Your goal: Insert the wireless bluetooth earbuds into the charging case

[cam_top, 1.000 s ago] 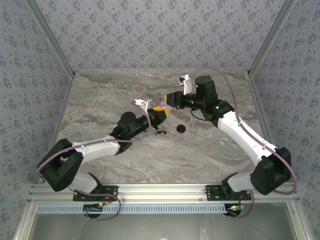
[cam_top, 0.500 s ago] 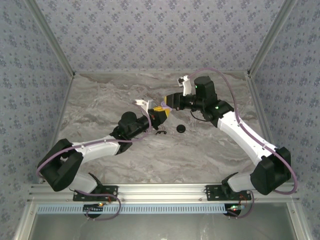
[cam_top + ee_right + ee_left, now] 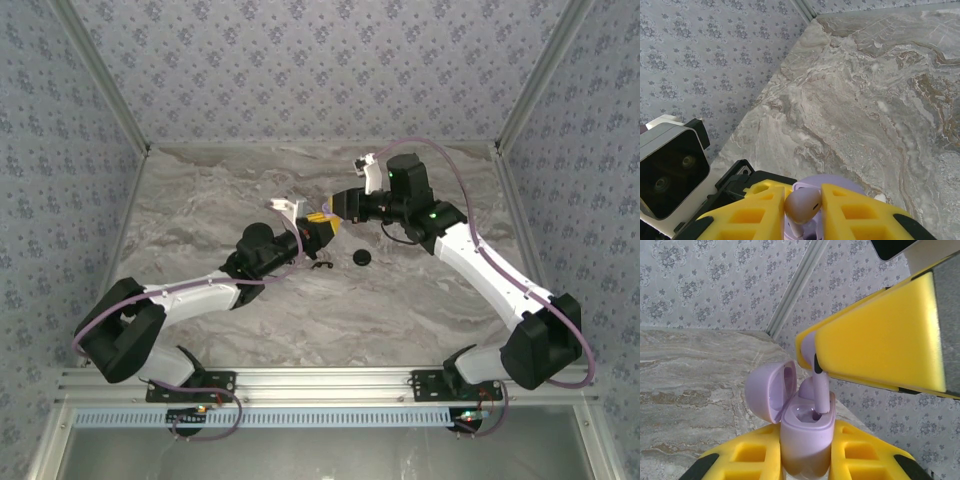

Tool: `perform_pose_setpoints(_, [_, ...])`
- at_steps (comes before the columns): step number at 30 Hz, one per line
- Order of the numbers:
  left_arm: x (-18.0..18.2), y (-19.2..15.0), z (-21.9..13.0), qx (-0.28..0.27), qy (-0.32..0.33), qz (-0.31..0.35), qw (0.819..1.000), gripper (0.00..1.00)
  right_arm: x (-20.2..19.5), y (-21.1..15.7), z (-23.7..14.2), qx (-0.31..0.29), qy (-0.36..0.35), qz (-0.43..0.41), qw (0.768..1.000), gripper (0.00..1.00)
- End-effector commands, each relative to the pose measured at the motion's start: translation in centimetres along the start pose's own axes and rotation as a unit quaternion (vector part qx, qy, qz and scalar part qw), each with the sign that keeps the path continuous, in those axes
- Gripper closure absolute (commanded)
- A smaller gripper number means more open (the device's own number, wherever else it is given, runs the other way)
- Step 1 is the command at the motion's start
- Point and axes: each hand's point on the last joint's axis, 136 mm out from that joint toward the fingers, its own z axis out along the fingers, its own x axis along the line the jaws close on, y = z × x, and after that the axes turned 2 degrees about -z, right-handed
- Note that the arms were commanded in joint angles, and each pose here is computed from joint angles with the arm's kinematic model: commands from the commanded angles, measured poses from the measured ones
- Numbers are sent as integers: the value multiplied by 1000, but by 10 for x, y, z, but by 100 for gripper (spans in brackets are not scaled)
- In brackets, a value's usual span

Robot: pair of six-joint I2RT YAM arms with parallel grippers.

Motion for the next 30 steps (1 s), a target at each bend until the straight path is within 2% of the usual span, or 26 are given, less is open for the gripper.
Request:
perform_pose_setpoints(1, [-18, 24, -1, -30, -19, 14, 999, 95, 4, 6, -1, -4, -4, -14, 1000, 76])
perform_pose_setpoints(20, [-17, 26, -4, -33, -15, 16, 999, 95, 1, -1, -1, 9, -12, -17, 1000, 76])
perform_pose_setpoints(30, [-19, 26, -3, -25, -15, 28, 999, 95, 3, -7, -1, 21, -10, -24, 999, 72])
